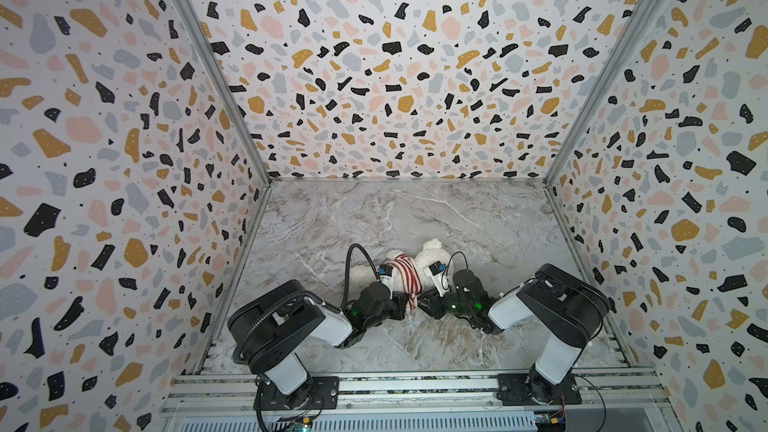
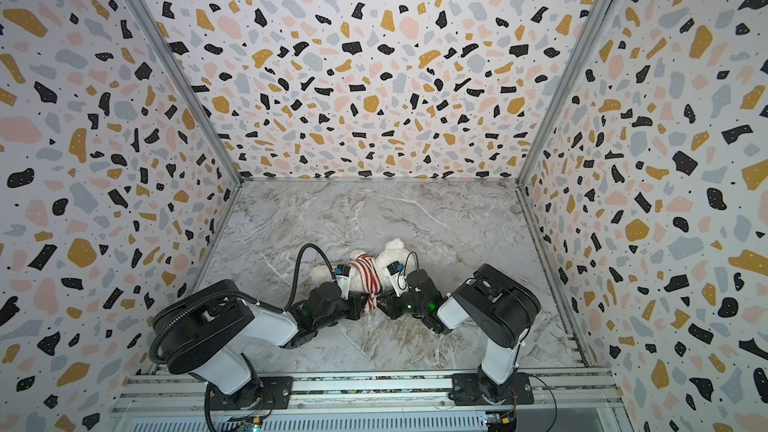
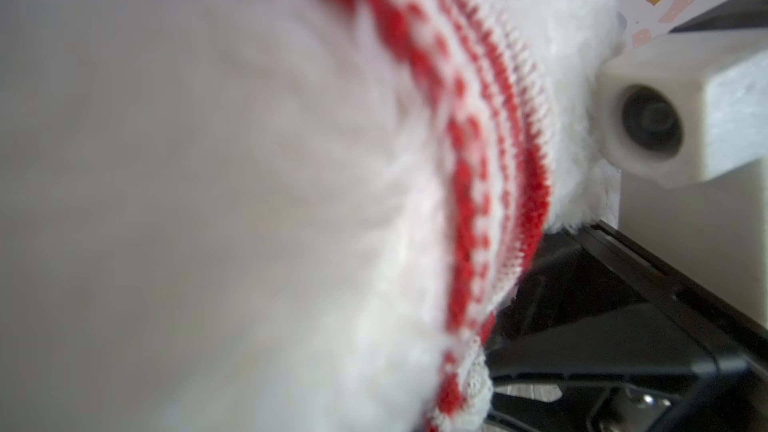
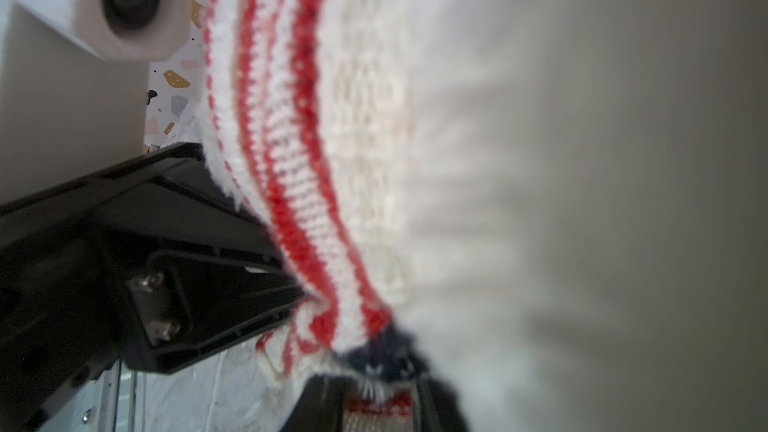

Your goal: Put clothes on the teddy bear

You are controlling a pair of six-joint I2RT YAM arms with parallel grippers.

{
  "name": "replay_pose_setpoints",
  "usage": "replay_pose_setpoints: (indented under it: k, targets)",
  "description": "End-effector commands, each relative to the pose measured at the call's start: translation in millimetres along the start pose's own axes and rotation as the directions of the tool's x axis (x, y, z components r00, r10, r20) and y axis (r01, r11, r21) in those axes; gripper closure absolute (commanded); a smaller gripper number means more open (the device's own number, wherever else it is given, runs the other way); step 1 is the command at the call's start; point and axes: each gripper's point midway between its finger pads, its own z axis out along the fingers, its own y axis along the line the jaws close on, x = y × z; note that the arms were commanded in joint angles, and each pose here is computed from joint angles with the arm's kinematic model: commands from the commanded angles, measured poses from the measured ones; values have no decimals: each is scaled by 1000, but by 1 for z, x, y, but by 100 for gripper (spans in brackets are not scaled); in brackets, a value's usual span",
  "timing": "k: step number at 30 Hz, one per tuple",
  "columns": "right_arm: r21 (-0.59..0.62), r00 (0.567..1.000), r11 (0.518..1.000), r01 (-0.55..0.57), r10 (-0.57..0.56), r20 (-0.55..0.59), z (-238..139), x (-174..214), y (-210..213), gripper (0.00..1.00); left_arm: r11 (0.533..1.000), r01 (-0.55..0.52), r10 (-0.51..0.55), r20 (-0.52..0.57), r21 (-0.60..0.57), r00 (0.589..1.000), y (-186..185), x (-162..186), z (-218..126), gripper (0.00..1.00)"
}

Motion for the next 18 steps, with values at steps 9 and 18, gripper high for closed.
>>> replay_pose_setpoints:
  k: [9,18]
  targets:
    - [-1,1000,1000,-5,5,29,7,-12,-4,100,1000,1,1,-119,20,993,5,31,2,100]
    - [64,996,995,83,-85,27,-19,-8,1,100,998,-34,31,-55,-48,998,11,10,-15,100]
